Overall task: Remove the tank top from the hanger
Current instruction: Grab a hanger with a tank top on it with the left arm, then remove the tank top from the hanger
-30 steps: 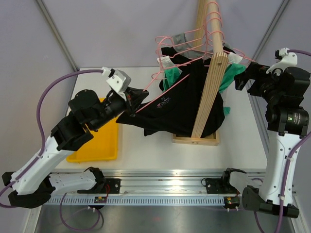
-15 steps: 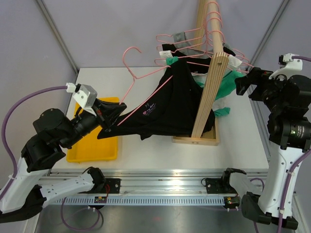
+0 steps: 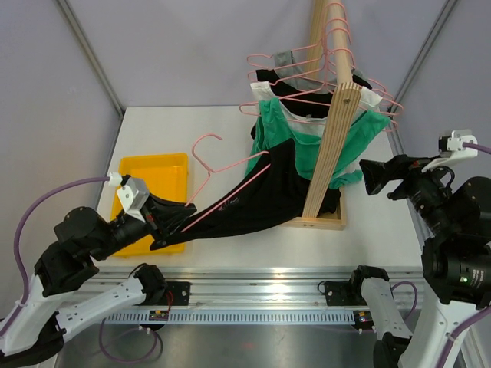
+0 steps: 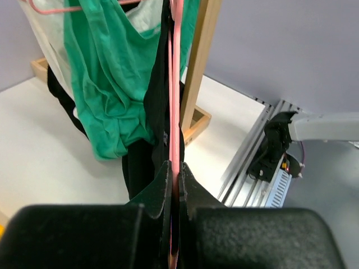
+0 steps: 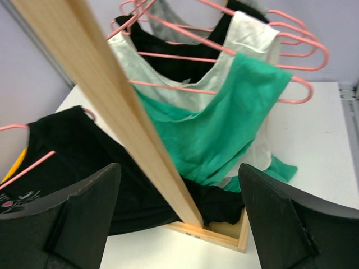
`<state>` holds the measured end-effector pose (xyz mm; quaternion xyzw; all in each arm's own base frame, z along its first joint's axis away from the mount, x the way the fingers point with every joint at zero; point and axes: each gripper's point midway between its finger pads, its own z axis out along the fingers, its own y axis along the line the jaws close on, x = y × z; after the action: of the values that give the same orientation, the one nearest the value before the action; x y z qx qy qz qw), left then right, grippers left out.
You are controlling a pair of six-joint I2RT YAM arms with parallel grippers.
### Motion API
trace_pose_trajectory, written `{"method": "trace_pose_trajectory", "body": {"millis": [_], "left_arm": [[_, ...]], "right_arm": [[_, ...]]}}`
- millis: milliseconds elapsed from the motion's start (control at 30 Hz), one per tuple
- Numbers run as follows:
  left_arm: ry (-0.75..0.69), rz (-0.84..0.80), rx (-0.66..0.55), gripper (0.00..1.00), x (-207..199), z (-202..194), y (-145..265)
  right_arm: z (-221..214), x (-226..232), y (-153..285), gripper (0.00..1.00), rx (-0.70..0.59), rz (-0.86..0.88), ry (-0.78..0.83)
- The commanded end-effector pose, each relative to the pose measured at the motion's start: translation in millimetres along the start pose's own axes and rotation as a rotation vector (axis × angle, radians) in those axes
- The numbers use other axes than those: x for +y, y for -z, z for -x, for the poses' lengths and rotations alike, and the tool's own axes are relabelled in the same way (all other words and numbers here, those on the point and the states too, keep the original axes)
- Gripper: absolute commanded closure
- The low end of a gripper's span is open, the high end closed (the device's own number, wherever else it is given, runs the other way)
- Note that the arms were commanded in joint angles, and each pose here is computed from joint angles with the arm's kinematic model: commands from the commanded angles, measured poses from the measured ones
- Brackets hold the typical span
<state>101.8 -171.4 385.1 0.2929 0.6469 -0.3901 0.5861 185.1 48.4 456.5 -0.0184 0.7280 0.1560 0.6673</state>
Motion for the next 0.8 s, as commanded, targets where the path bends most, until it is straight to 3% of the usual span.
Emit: {"method": "trace_pose_trajectory", "body": {"millis": [0, 133, 400, 767], "left_arm": [[0.021, -0.061, -0.072, 1.0, -11, 6, 4], [0.049, -0.027, -0.058, 1.0, -3, -14, 1], [0.027, -0.055, -0.074, 1.0, -7, -12, 3], [0.045, -0.102, -0.067, 1.0, -13, -22, -11]], "right_arm": [[-14, 26, 8, 0.08, 0.023, 0.138, -0.023], [-19, 37, 19, 0.1, -0.025, 0.19, -0.02], [-11, 56, 19, 0.11, -0.039, 0.307, -0.027], [-10, 72, 0, 0.11, 0.039, 0.493, -0.039]]}}
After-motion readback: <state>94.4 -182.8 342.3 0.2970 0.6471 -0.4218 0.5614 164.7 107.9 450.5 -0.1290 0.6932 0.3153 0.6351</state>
